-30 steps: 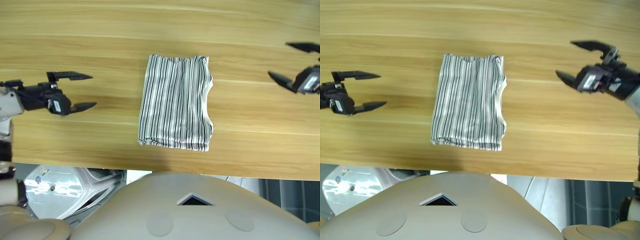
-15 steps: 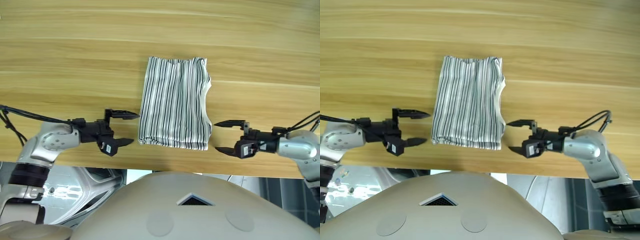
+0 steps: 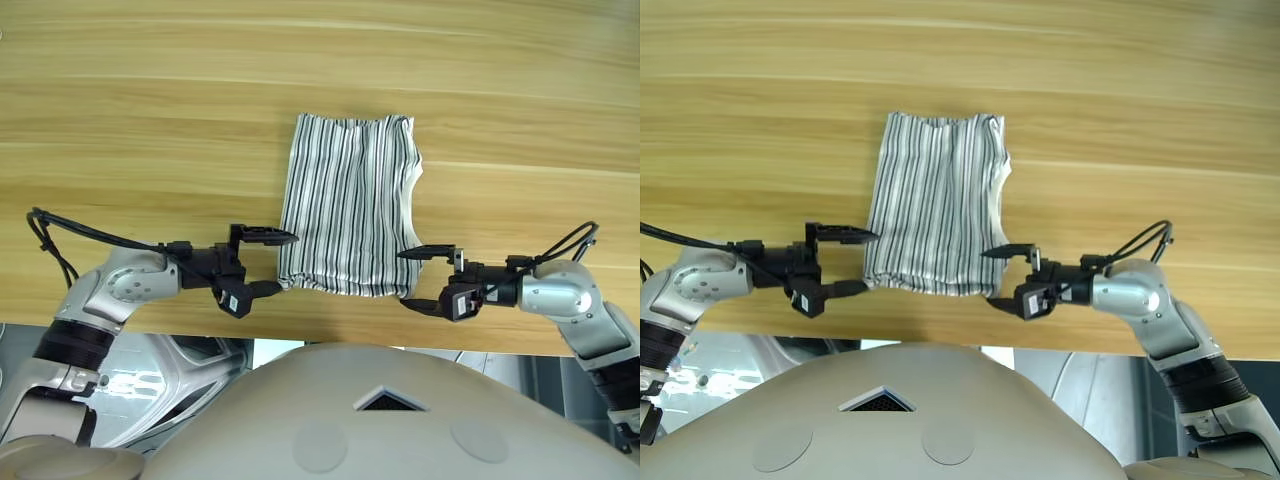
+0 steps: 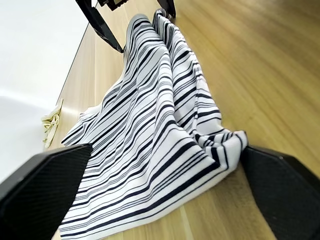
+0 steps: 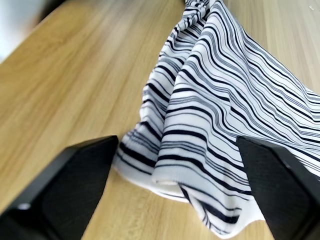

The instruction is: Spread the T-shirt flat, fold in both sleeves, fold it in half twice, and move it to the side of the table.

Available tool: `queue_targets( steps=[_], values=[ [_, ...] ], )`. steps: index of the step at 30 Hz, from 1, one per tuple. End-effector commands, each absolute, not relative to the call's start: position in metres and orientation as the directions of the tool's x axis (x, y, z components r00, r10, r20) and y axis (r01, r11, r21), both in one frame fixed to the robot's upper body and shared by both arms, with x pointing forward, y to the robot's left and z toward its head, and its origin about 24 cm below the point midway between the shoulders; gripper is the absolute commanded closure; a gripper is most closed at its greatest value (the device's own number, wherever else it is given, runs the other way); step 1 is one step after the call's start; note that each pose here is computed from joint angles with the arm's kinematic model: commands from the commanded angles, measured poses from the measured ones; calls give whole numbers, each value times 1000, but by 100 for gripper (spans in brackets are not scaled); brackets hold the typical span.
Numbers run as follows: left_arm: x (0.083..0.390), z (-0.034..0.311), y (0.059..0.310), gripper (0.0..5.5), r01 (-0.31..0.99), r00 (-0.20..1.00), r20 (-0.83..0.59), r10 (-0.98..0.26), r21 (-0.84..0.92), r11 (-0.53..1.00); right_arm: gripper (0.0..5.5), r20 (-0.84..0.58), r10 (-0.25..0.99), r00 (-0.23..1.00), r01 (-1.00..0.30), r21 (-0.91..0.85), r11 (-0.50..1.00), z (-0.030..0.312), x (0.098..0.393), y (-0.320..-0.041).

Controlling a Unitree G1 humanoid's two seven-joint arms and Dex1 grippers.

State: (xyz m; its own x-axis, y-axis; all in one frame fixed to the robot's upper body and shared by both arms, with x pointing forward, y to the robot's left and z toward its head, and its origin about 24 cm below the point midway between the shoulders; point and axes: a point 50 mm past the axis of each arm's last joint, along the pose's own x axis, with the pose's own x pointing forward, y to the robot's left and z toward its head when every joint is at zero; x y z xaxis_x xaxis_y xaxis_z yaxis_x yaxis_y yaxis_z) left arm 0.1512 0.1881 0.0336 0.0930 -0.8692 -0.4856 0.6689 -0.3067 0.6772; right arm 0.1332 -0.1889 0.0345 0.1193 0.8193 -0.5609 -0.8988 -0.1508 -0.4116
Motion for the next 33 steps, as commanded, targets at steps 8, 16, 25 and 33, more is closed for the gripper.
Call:
queue_targets(
  steps=[8, 16, 25, 33],
  values=[
    [129, 0, 199, 161, 744, -47, -658, -752, 479, -466, 207, -639, 766, 71, -919, -340, -199, 23, 126, -192],
    [132, -3, 200, 290, 748, -36, -669, -743, 475, -463, 337, -645, 761, 72, -916, -345, -206, 28, 127, -194],
    [132, -7, 197, 450, 747, -33, -661, -750, 482, -458, 501, -654, 752, 87, -915, -351, -200, 29, 130, -196],
    [134, -7, 193, 527, 747, -29, -645, -763, 493, -445, 545, -655, 749, 97, -913, -358, -194, 29, 133, -196]
  ],
)
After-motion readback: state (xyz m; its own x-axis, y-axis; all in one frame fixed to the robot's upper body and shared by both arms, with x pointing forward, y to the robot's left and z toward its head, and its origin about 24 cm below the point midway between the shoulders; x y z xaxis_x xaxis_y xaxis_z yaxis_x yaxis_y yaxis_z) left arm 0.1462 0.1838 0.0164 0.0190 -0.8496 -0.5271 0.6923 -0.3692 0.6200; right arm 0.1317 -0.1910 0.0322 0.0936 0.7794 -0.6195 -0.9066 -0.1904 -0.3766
